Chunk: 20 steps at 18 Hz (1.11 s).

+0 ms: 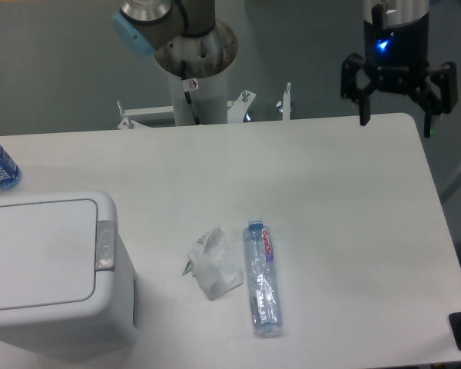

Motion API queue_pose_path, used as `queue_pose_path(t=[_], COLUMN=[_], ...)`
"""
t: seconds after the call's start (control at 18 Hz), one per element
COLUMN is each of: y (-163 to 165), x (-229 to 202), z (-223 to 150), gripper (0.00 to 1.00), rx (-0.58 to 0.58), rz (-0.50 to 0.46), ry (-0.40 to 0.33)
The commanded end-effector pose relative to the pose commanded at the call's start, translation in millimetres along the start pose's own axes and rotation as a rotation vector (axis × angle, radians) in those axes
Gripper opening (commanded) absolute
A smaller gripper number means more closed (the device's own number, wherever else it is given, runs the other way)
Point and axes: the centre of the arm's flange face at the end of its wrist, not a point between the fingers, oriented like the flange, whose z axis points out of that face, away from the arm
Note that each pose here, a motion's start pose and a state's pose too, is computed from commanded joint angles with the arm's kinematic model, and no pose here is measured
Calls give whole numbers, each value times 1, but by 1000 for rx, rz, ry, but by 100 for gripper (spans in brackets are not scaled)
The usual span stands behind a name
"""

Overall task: Open the trash can
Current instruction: 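Move the open gripper from its start pose toward the table center, then lower the open gripper over the white trash can's lid edge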

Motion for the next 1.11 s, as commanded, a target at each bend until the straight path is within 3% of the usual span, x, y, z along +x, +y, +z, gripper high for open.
queue_pose_path(t=[0.39,0.67,0.94,1.11], y=[-59,-106,-137,-150], x=[59,121,162,191], z=[18,33,44,54], gripper=[100,100,100,100], rx=[41,43,107,89], rz=[-259,-387,-547,-553], ry=[58,137,301,355])
